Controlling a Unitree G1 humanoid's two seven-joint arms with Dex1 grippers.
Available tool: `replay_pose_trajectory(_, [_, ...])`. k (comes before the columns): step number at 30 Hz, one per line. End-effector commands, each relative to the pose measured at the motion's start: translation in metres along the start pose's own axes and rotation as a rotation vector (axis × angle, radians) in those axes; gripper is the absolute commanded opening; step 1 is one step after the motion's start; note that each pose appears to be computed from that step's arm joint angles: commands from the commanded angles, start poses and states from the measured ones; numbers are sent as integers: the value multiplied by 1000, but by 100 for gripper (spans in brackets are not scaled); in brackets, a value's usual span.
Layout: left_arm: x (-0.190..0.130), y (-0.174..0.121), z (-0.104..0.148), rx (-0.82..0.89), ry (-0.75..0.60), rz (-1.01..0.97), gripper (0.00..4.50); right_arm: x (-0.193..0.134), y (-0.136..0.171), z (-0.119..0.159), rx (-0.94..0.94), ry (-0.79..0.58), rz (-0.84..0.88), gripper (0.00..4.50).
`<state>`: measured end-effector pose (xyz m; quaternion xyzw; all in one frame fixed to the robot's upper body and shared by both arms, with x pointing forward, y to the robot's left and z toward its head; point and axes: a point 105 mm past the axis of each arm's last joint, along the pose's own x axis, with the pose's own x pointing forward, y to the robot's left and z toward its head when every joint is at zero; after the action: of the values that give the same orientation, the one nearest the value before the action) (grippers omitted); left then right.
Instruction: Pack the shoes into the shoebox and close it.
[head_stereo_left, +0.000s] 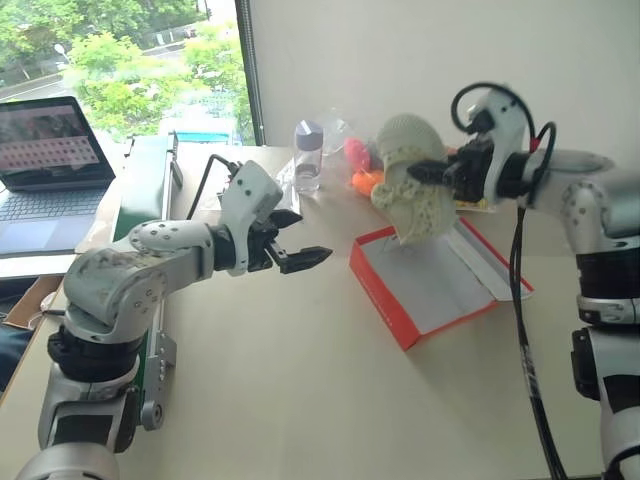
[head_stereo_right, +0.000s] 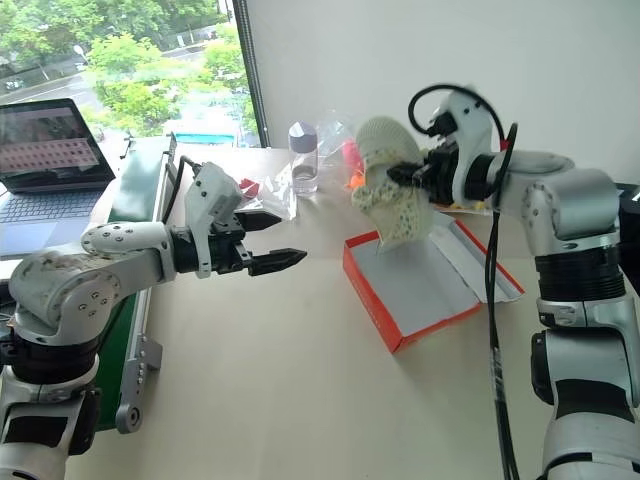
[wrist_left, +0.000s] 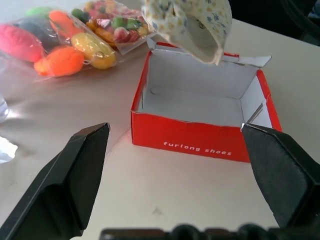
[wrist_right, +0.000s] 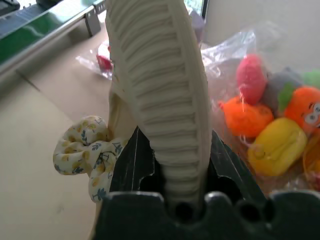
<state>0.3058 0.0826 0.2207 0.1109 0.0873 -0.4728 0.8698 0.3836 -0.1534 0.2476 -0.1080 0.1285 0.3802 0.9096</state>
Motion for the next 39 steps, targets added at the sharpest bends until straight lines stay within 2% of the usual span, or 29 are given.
replay_pose_trajectory(1, [-2, 3, 8, 44, -28, 30, 450, -7, 3, -22, -113, 102, 33, 53])
replay_pose_trajectory(7, [-3, 6, 5, 18, -33, 54, 450, 0, -14, -71, -107, 223, -12, 53])
replay_pose_trajectory(15, [-10, 11, -1, 7, -16, 104, 450, 1, -42, -93, -123, 290, -95, 53])
replay_pose_trajectory(20, [-12, 9, -3, 3, -15, 113, 450, -6, -59, -117, -120, 385, -160, 53])
replay_pose_trajectory(28, [-13, 9, -8, -7, -13, 141, 450, -11, -67, -159, -28, 475, -221, 53])
replay_pose_trajectory(36, [-12, 8, -8, -17, -25, 154, 450, -23, -73, -185, 7, 531, -293, 53])
replay_pose_trajectory(38, [-10, 9, -7, -19, -32, 155, 450, -23, -73, -185, -1, 534, -292, 150])
replay_pose_trajectory(39, [-10, 9, -6, -19, -33, 156, 450, -23, -72, -185, -2, 533, -291, 171])
